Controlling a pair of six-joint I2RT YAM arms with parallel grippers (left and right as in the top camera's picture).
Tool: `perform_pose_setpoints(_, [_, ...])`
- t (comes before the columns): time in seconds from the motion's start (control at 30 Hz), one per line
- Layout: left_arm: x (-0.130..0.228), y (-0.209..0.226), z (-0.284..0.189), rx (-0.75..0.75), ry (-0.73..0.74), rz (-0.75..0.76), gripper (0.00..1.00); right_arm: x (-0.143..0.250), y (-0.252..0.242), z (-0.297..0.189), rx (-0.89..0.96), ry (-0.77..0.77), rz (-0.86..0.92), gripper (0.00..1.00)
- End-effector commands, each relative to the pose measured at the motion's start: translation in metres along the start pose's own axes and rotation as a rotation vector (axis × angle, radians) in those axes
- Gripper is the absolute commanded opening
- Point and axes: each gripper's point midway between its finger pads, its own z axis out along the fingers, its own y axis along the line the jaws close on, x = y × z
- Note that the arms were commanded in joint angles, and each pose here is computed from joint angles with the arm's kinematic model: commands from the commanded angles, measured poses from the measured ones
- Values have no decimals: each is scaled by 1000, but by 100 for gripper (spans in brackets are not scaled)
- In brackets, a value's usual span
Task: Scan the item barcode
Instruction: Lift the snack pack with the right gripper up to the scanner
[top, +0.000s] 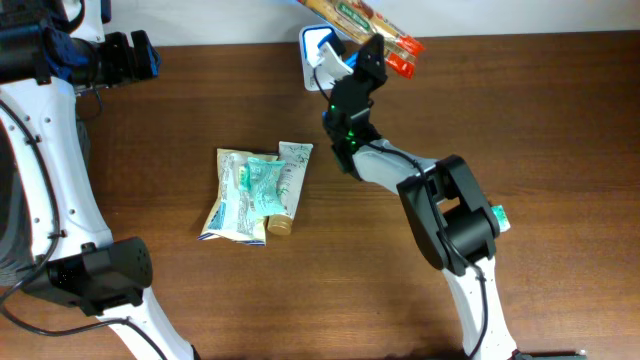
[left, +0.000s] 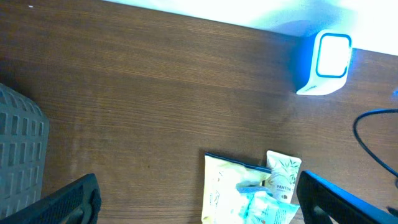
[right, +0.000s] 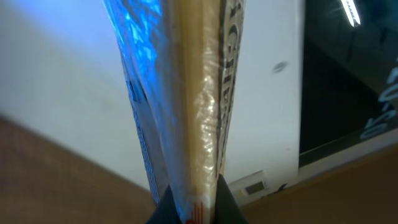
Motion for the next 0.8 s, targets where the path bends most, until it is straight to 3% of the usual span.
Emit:
perform_pose_setpoints(0.0, [0,2,3,-1,3,4,99,7,-23,24,56,-8,66,4])
perform_pose_setpoints(0.37, [0,2,3,-1,3,4,99,-9,3,27,-53,-133,89,4])
perform_pose_setpoints(0.77, [0,2,3,-1,3,4,99,-17,22,25,-63,-145,88,4])
